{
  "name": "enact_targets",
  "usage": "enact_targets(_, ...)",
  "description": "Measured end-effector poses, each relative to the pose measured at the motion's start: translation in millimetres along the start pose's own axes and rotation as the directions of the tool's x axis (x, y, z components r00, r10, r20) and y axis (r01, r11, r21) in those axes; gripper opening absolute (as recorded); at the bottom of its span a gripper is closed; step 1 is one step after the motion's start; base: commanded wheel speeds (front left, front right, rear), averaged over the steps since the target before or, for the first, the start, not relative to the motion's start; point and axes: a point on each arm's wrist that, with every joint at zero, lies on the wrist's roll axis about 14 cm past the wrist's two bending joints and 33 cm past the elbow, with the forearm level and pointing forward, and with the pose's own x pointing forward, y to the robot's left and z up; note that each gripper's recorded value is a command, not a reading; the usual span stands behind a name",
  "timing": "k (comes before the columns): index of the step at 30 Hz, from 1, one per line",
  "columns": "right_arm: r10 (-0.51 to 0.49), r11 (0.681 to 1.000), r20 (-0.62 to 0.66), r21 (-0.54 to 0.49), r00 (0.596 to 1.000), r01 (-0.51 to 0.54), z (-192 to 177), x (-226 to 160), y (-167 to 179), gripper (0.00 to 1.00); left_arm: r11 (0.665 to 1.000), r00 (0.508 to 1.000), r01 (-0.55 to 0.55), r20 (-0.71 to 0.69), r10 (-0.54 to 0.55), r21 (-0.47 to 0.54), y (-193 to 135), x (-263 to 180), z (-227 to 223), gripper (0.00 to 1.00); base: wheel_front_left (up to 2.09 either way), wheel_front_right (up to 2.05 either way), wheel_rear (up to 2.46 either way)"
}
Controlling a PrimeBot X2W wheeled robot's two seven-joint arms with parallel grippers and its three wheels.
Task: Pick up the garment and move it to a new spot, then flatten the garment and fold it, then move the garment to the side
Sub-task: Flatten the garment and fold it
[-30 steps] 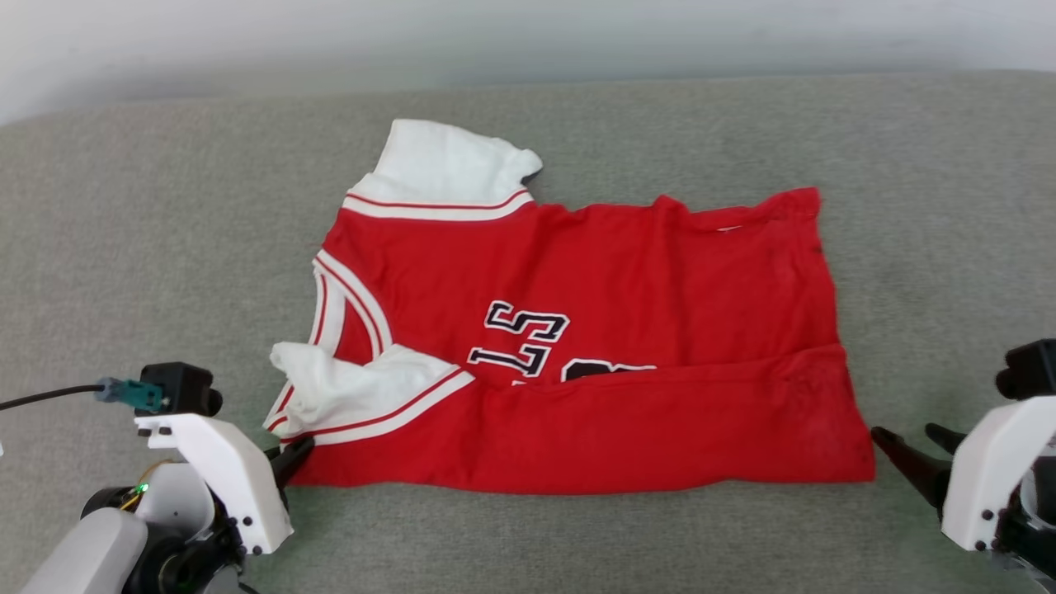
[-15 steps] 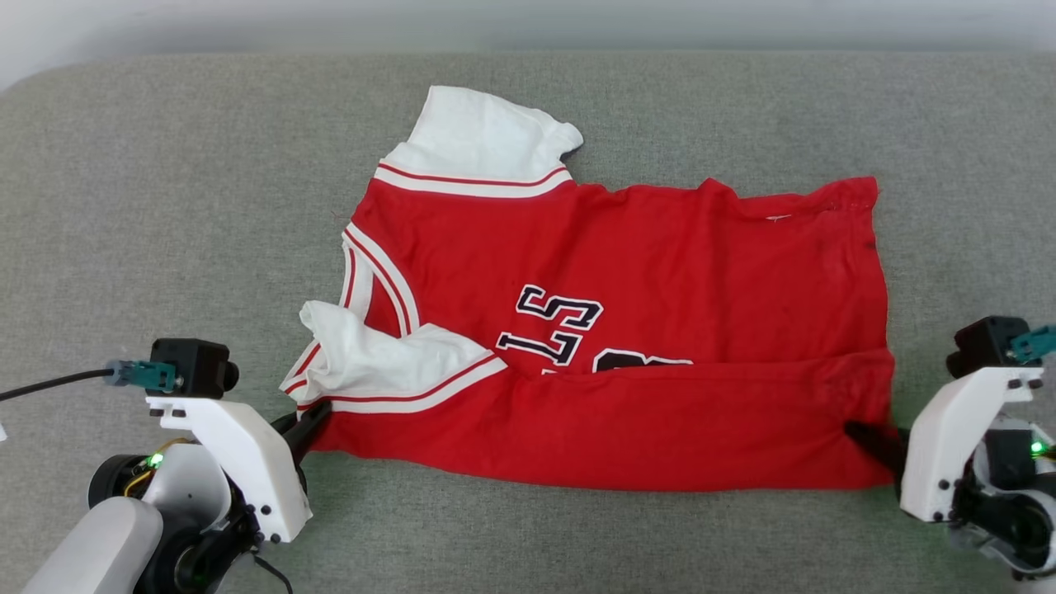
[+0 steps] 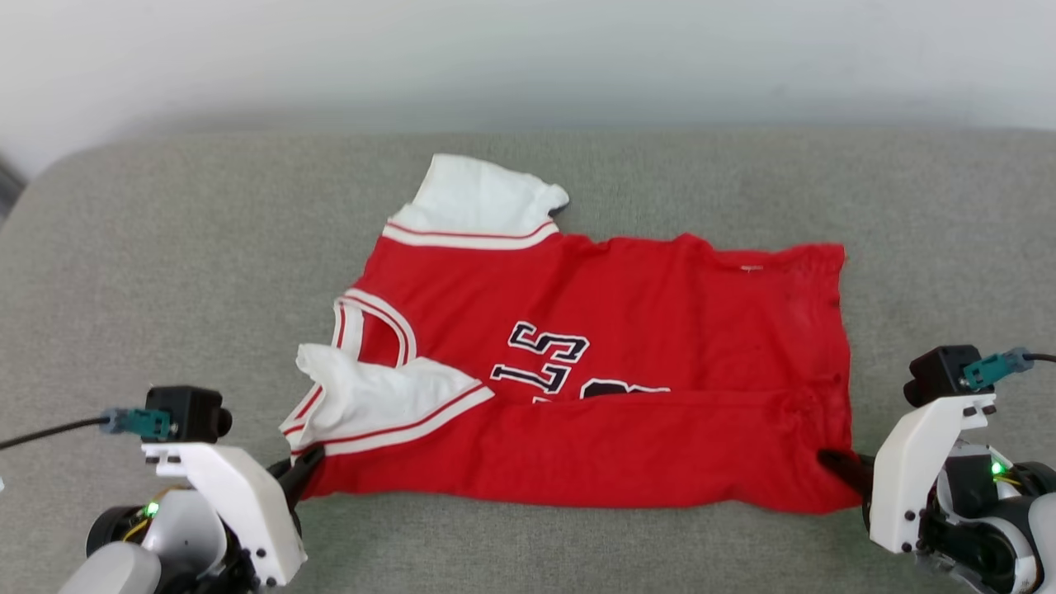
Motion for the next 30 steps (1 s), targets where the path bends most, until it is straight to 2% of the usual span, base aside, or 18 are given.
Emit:
enact_targets(9, 0.025, 0.999, 0.059, -0.038, 0.998, -0.023, -9, -36, 17, 0.0, 0.999, 0.998, -0.04, 0.047, 0.04, -0.011, 4, -45, -11, 0.0, 0.0, 0.0, 0.0)
enact_targets(15, -0.002, 1.0, -0.011, -0.004, 1.0, 0.002, -41, -44, 8, 0.0, 0.995, 0.998, -0.054, -0.05, 0.05, -0.082, 5, -57, -49, 0.0, 0.0, 0.0, 0.0)
enact_targets(16, 0.002, 1.0, -0.021, 0.01, 1.0, -0.002, -46, -42, 9, 0.2, 0.994, 0.997, -0.055, -0.059, 0.05, -0.095, 5, -55, -54, 0.0, 0.0, 0.0, 0.0)
enact_targets(17, 0.005, 1.0, -0.025, 0.022, 1.0, -0.005, -50, -39, 10, 0.67, 0.991, 0.998, -0.049, -0.051, 0.043, -0.125, 3, -52, -55, 0.21, 0.0, 0.0, 0.0)
enact_targets(18, -0.001, 1.0, -0.026, 0.025, 1.0, 0.001, -52, -38, 9, 1.0, 0.987, 0.998, -0.027, -0.052, 0.019, -0.156, -2, -48, -57, 0.74, 0.0, 0.0, 0.0)
enact_targets(19, -0.009, 1.0, -0.016, 0.028, 1.0, 0.009, -51, -36, 6, 1.0, 0.984, 0.998, -0.015, -0.057, 0.005, -0.178, -4, -45, -61, 1.0, 0.0, 0.0, 0.0)
enact_targets(24, -0.032, 0.999, 0.134, 0.026, 0.991, 0.029, -33, -37, 2, 1.0, 0.985, 1.0, -0.028, 0.0, 0.028, -0.17, 5, -33, -49, 1.0, 0.0, 0.0, 0.0)
enact_targets(30, -0.101, 0.994, 0.367, 0.006, 0.925, 0.106, -2, -57, -8, 1.0, 0.993, 0.973, -0.055, 0.219, 0.076, -0.1, 10, -30, 8, 1.0, 0.0, 0.0, 0.0)
